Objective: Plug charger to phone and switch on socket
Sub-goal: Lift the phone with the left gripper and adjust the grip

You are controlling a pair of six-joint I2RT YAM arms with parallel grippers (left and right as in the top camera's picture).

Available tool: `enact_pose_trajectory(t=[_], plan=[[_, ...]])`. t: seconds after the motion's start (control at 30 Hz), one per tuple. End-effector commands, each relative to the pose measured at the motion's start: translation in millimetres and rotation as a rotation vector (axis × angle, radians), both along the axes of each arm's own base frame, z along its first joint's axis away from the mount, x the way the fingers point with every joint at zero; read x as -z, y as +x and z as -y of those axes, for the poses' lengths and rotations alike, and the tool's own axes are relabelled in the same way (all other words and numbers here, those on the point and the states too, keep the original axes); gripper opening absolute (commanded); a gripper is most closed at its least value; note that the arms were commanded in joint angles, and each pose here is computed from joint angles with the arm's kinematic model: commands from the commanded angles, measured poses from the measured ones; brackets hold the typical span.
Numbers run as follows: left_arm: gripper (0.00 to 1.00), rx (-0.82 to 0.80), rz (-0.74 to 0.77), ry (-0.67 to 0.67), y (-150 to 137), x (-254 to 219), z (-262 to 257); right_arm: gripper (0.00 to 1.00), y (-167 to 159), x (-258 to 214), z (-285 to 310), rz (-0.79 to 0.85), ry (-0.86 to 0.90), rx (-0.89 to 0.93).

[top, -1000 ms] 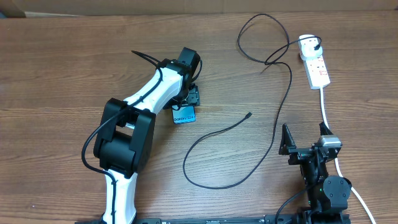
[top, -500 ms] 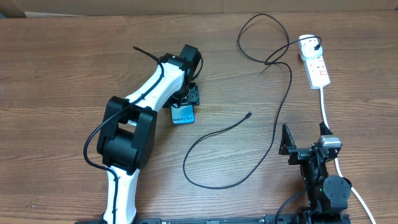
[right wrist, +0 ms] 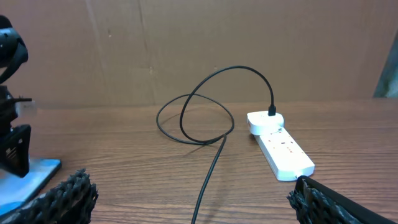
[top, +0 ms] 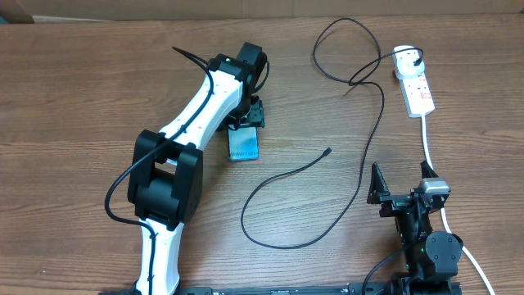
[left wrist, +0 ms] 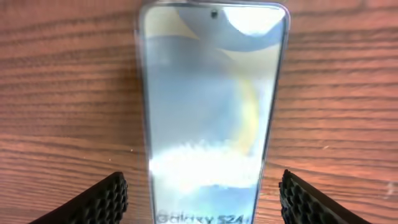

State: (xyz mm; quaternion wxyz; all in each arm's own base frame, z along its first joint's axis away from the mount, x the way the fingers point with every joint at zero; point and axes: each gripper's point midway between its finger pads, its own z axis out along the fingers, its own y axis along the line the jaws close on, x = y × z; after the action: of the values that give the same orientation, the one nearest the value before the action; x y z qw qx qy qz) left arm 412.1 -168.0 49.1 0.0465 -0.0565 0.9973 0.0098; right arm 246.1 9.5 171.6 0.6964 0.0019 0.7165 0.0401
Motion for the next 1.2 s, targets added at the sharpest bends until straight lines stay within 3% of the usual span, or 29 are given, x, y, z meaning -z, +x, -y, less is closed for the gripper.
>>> enact_pose_trajectory(t=[0.0, 0.13, 0.2, 0.3, 0.9, 1.17], plan=[[0.74, -0.008, 0.026, -0.021, 8, -8, 2, 1.0, 0, 2, 0, 0.003, -0.005, 0.004], [0.75, -0.008, 0.026, -0.021, 8, -8, 2, 1.0, 0, 2, 0, 0.003, -0.005, 0.004], [0.88, -0.008, 0.027, -0.02, 8, -8, 2, 1.0, 0, 2, 0, 0.003, -0.005, 0.004], [0.9, -0.003, 0.043, -0.022, 12, -8, 3, 1.0, 0, 2, 0, 0.003, -0.005, 0.004], [0.96, 0.006, 0.084, -0.03, 13, 40, 2, 1.0, 0, 2, 0, 0.003, -0.005, 0.004], [0.96, 0.011, 0.111, 0.04, 17, 41, -10, 1.0, 0, 2, 0, 0.003, -0.005, 0.004]])
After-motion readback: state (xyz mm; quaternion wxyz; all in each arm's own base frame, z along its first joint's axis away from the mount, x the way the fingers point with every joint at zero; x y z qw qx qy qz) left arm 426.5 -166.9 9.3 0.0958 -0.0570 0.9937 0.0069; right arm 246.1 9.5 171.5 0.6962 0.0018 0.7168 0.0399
